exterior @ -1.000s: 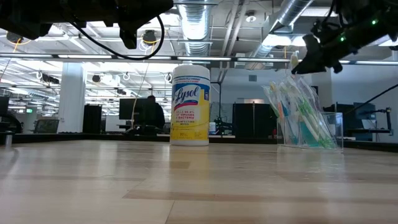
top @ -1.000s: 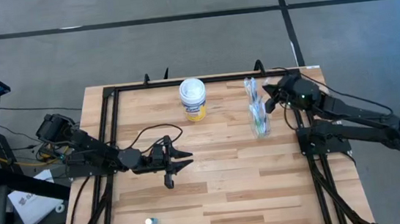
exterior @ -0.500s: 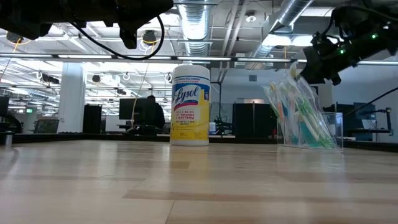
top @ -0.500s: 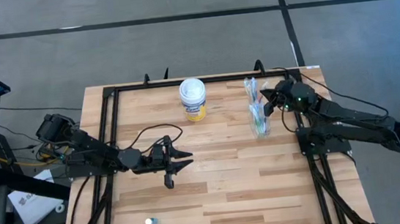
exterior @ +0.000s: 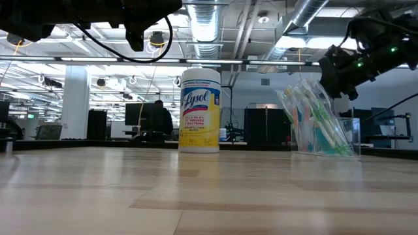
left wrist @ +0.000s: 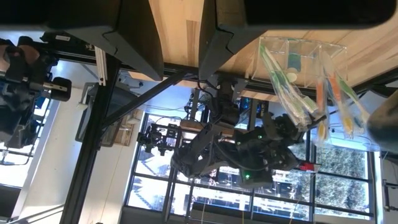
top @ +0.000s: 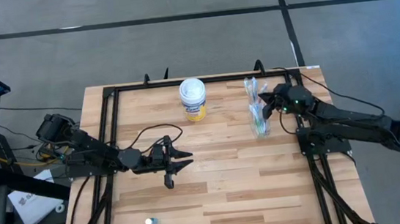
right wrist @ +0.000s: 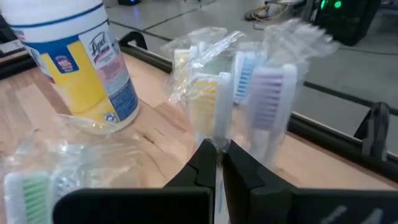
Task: Pick & Place toothbrushing station
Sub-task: Put the orange toothbrush into the transparent organizer, then put the mouthwash into the transparent organizer
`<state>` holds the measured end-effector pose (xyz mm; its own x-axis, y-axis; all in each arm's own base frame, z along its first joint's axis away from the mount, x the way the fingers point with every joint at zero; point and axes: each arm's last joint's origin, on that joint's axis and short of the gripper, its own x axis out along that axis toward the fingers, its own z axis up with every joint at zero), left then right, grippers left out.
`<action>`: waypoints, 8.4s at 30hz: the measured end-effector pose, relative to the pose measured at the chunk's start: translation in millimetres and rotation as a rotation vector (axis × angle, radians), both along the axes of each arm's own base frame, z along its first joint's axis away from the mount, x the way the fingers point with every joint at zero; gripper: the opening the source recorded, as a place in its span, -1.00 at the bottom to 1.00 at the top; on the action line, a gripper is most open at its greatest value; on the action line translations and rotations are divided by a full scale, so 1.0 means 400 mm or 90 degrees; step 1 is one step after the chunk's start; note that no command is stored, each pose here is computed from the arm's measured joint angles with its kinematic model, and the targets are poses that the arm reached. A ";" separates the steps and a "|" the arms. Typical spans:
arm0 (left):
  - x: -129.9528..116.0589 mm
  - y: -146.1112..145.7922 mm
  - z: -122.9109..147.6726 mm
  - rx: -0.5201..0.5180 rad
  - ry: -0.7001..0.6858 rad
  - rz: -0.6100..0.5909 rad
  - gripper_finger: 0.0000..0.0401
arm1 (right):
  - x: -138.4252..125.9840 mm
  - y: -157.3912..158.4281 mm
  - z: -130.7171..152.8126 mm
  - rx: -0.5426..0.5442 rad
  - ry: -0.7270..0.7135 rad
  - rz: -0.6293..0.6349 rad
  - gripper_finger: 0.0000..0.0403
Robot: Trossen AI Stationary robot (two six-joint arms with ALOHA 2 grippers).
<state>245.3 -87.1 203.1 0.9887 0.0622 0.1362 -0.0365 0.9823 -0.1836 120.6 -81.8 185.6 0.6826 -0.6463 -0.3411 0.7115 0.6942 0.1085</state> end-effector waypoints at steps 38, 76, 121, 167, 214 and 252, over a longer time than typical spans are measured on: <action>0.000 0.000 0.000 0.000 0.001 0.000 -0.53 | 0.000 0.006 0.010 -0.025 -0.006 0.034 -0.66; -0.051 0.021 0.062 0.006 0.034 0.009 -0.53 | -0.032 0.089 0.165 0.002 -0.124 0.306 -0.35; -0.338 0.153 -0.102 0.001 0.122 0.106 -0.53 | -0.025 0.309 -0.040 0.053 -0.228 0.687 -0.41; -0.336 0.152 -0.093 -0.009 0.099 0.106 -0.53 | -0.025 0.309 -0.041 0.054 -0.225 0.687 -0.41; -0.321 -0.164 -0.152 -0.097 0.250 -0.430 -0.53 | -0.025 0.309 -0.040 0.053 -0.229 0.687 -0.41; -0.340 -0.219 -0.208 -0.023 0.287 -0.442 -0.18 | -0.025 0.309 -0.040 0.054 -0.226 0.687 -0.41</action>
<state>109.4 -174.8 119.8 0.7626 -0.5862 -0.2735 0.4988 0.8021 -0.3283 110.7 41.8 169.5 0.9353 0.3526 -0.0315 -0.3330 0.9064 0.2598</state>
